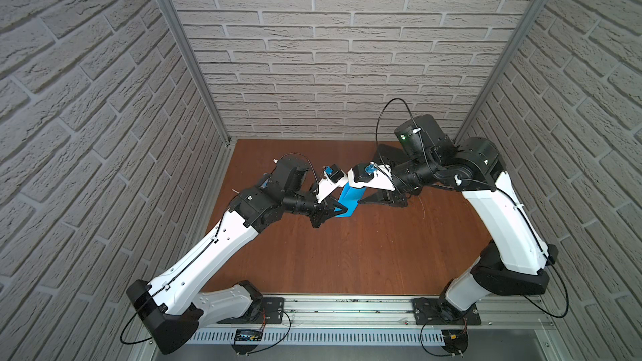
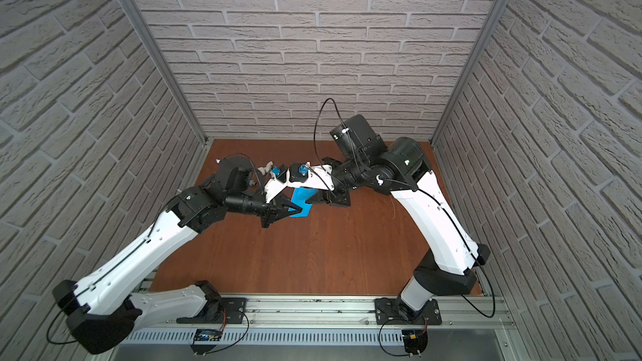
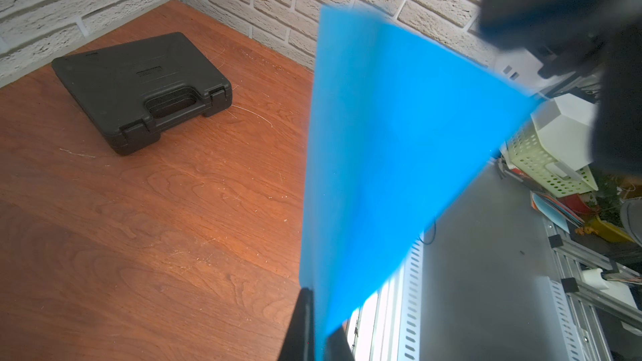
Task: Fold the square paper along the opposite sides
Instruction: Fold the paper.
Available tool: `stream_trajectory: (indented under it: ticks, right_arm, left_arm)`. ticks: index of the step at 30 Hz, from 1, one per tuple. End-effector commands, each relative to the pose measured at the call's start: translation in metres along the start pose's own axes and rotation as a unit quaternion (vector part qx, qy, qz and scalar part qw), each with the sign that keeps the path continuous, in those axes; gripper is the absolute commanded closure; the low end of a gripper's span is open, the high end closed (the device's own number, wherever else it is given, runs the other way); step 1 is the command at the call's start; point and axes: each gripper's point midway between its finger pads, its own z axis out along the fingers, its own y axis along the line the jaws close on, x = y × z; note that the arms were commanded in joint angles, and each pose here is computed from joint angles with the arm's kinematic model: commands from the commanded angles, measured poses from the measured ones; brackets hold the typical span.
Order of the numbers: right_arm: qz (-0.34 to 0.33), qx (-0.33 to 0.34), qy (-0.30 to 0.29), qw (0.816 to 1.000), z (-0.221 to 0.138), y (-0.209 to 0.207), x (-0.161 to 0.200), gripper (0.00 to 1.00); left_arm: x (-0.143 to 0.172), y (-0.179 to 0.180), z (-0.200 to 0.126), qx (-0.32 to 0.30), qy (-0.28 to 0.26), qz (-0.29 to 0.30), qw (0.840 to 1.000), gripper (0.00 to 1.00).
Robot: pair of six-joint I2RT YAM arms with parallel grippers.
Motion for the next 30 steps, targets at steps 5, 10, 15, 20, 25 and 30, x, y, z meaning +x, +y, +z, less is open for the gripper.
stream_trajectory:
  ticks: [5, 10, 15, 20, 25, 30]
  right_arm:
    - [-0.009, 0.006, 0.001, 1.0, 0.0038, -0.0026, -0.0021, 0.59]
    - [-0.01, 0.008, 0.0, 1.0, 0.0041, -0.003, -0.0018, 0.59]
    - [-0.011, 0.006, 0.002, 1.0, 0.0079, -0.0041, -0.001, 0.59]
    - [-0.009, 0.008, 0.002, 1.0, 0.011, -0.0072, -0.0015, 0.64]
    - [-0.012, 0.011, -0.005, 1.0, 0.0099, -0.008, -0.0048, 0.75]
    - [-0.011, 0.012, -0.006, 1.0, 0.0107, -0.0086, -0.0051, 0.84]
  left_arm:
    - [-0.009, -0.013, -0.0075, 0.019, -0.016, 0.024, 0.999, 0.99]
    - [-0.0072, -0.0141, -0.0053, 0.024, -0.012, 0.023, 0.999, 0.99]
    - [-0.0076, -0.0155, -0.0053, 0.028, -0.014, 0.024, 0.999, 0.99]
    - [-0.0074, -0.0167, -0.0055, 0.03, -0.014, 0.026, 0.999, 0.99]
    - [-0.0061, -0.0155, -0.0027, 0.032, -0.011, 0.023, 0.999, 0.99]
    - [-0.007, -0.0158, -0.0023, 0.034, -0.013, 0.025, 0.999, 0.99]
